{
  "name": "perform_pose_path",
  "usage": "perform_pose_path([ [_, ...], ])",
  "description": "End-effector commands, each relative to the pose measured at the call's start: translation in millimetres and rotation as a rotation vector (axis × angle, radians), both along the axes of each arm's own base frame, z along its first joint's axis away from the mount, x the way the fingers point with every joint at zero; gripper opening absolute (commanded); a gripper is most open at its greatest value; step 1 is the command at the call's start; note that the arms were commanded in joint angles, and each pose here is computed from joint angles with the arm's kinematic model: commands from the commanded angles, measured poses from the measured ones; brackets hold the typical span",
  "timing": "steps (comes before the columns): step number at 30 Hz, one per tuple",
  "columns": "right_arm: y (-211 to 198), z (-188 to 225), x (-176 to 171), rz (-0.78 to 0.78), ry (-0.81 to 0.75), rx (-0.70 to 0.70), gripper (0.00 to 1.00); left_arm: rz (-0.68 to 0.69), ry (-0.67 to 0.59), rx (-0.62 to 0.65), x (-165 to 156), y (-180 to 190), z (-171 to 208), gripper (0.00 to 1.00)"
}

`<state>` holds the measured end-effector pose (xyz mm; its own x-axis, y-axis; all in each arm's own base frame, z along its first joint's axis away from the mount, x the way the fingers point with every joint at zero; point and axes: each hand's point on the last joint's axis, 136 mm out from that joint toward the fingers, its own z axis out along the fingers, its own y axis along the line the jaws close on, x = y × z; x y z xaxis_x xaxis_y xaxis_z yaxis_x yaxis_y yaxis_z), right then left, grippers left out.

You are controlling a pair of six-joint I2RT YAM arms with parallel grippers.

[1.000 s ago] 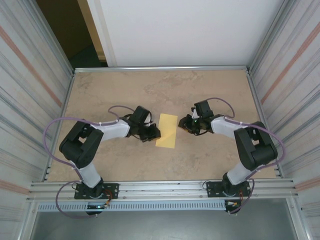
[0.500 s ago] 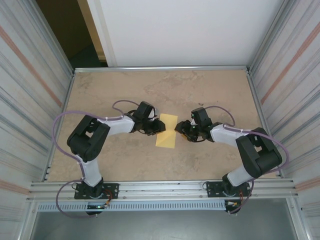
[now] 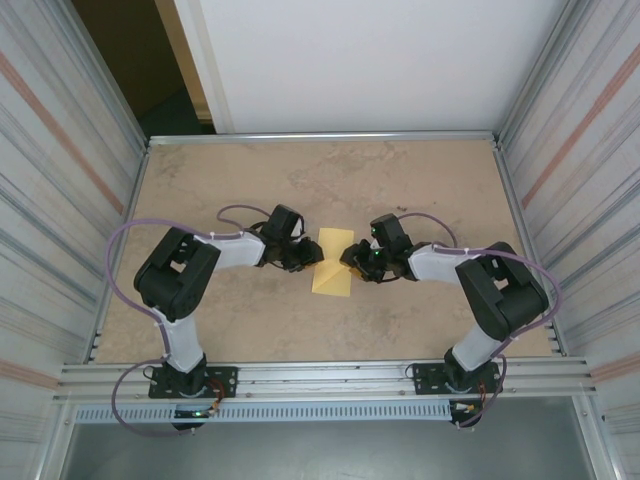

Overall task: Fold a paper plane with a square sheet of paper (pick it up from the middle)
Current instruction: Pick up the paper from the center of the table.

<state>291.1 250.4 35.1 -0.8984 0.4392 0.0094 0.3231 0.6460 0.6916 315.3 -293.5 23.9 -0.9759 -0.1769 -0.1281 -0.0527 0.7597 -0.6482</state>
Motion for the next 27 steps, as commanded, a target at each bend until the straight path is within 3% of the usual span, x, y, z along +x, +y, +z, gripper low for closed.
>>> perform_pose_path([
  [1,9,3,6,-0.005,0.005,0.017,0.39,0.047,0.093,0.077,-14,17,-31,0.25],
  [8,12,0,8,-0.004,0.010,0.011,0.33,0.055,0.109,0.082,-17,20,-34,0.24],
  [27,18,-4,10,-0.049,0.048,0.022,0.30,0.055,0.122,0.082,-21,22,-39,0.24],
])
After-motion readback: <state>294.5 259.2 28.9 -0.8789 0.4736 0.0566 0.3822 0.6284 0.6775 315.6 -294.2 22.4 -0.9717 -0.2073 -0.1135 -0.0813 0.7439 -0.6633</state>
